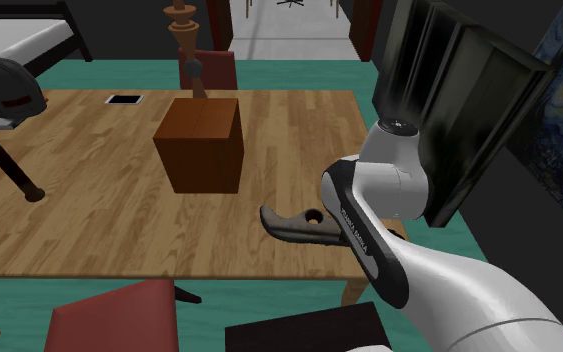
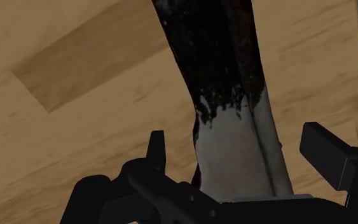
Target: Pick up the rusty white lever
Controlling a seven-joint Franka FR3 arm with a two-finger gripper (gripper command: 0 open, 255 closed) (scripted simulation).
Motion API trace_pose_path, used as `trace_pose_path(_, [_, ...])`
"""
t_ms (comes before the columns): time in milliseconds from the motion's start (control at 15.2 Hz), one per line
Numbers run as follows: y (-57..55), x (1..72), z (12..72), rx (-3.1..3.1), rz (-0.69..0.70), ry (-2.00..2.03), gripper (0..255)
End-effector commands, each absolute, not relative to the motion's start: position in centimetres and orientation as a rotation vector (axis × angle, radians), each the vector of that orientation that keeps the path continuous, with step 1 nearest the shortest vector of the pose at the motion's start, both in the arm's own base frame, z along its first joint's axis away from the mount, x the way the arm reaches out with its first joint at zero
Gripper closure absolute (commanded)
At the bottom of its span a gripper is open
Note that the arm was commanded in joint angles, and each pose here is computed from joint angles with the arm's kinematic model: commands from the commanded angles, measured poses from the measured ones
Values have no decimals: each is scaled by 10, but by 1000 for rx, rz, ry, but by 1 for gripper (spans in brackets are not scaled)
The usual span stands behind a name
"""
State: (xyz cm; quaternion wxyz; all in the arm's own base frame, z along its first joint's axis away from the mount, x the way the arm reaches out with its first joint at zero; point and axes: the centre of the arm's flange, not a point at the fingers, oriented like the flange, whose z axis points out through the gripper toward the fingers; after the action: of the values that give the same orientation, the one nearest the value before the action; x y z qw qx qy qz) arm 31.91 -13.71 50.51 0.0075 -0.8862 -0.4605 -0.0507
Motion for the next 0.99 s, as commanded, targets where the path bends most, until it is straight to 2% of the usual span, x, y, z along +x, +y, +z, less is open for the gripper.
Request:
trace_pose_path(0, [-137, 320, 500, -2771, -159, -1440, 0])
trace_pose_path(66, [-138, 320, 501, -2771, -159, -1440, 255])
trace_pose_path(660, [-137, 320, 500, -2771, -159, -1440, 255])
trace_pose_path(924, [-137, 320, 522, -2771, -159, -1440, 255])
